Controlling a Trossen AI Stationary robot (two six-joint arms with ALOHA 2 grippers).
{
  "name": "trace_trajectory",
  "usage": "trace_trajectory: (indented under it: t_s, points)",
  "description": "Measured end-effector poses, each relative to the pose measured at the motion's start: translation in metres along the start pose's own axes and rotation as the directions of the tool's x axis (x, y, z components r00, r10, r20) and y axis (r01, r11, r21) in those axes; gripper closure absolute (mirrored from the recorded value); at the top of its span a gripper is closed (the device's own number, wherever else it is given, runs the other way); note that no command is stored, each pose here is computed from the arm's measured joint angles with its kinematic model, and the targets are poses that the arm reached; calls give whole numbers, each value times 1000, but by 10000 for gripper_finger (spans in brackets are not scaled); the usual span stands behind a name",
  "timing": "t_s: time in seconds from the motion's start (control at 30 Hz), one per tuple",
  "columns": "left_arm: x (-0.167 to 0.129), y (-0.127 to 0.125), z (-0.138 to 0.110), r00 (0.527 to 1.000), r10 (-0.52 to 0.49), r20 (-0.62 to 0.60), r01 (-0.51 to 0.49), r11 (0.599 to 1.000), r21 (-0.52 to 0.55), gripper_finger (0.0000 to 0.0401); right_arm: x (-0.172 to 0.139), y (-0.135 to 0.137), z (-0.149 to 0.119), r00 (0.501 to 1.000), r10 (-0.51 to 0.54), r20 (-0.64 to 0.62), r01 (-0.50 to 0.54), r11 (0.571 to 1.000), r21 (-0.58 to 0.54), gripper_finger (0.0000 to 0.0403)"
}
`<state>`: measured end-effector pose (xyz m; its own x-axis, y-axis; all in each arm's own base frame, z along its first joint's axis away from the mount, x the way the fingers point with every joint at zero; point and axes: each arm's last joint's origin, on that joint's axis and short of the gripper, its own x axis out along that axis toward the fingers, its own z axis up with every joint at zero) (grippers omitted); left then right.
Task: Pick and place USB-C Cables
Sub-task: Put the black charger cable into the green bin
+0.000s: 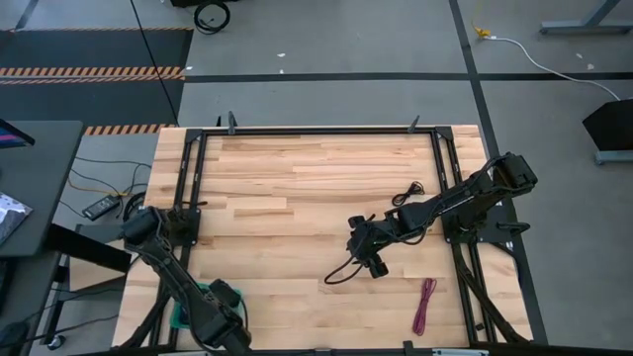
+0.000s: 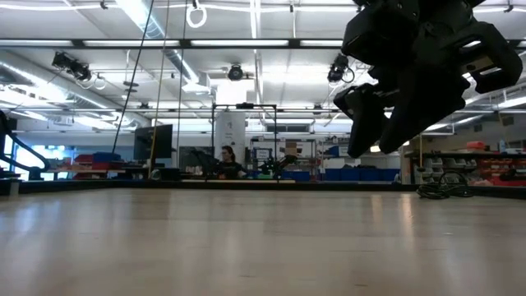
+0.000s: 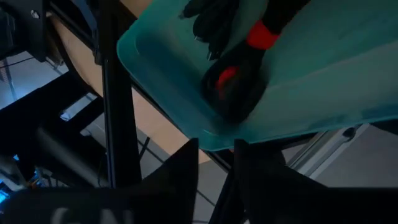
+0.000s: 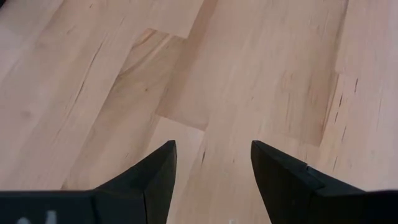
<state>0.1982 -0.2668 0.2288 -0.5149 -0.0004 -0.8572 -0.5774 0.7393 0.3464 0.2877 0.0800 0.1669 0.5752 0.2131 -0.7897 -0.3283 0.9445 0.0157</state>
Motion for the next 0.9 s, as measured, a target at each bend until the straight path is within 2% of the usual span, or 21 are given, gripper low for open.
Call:
trace_trajectory:
  t_s: [0.17,0.3,0.5,0.63,0.73,0.8,0.9]
  points:
    - [0,0,1,1000,-2,1,2,1000,-2,224,0,0,0,1000,0,0,0,1000,0,190]
    - [-1,0,2,1000,-3,1,3,1000,-2,196,0,0,0,1000,0,0,0,1000,0,190]
    - [-4,0,10,1000,-10,16,9,999,46,193,0,-1,0,1000,-23,-8,23,1000,-8,190]
    - [-14,0,19,990,-35,134,23,996,90,207,-1,-7,-5,991,-125,-54,125,992,-4,190]
    - [-30,0,24,961,-81,266,45,989,138,219,-4,-14,-9,971,-216,-101,217,976,-2,190]
    - [-45,0,28,921,-122,369,60,983,175,227,-10,-19,-9,955,-266,-131,269,963,8,190]
    - [-68,1,35,821,-180,541,57,970,237,236,-21,-26,-7,926,-332,-182,343,939,34,190]
